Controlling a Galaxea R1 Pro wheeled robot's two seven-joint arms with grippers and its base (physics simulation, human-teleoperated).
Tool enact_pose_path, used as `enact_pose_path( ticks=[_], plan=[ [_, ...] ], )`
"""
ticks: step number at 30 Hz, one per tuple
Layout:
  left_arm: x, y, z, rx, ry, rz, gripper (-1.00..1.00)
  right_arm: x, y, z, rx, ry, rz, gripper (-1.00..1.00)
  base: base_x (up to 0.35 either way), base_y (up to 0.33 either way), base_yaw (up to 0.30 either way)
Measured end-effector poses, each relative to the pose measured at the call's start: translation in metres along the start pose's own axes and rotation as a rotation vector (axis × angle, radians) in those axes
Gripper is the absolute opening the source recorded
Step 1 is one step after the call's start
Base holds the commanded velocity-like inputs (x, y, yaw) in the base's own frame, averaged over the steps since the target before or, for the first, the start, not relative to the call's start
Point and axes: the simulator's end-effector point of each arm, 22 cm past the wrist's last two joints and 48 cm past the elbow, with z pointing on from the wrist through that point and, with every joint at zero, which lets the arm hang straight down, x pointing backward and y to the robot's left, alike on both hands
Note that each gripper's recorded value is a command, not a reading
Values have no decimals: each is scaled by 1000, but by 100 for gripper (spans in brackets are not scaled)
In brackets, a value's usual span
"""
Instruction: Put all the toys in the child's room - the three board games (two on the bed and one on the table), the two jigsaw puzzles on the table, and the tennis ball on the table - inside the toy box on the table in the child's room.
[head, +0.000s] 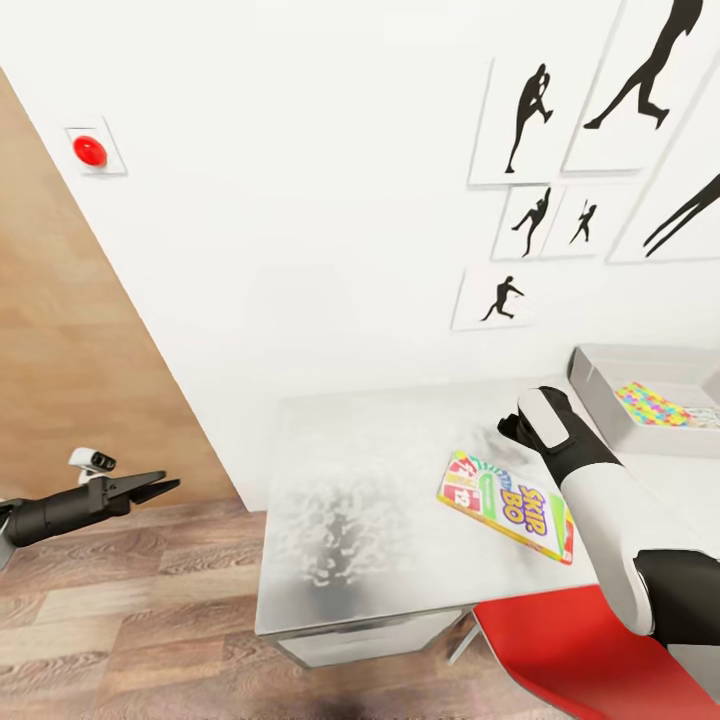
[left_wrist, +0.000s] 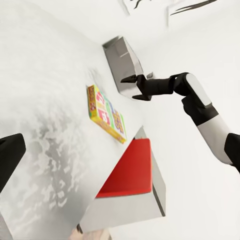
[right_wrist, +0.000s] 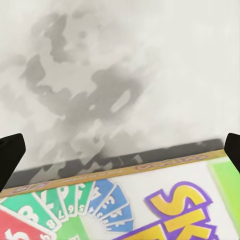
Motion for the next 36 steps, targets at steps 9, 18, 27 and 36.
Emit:
enact_pose_path(
  ticks=[9, 18, 27, 36],
  plan=[
    [-6, 5, -5, -6, -28, -3, 100, 6, 0, 8, 8, 11, -6, 100, 0, 0, 0],
    [-3, 12, -5, -12, -25, -16, 100, 10, -1, 17, 15, 17, -5, 100, 0, 0, 0],
    [0, 19, -4, -17, -21, -29, 100, 19, 7, 35, -26, 16, -19, 100, 0, 0, 0],
    [3, 27, -3, -23, -18, -42, 100, 20, 8, 48, -28, -16, -60, 100, 0, 0, 0]
  ],
)
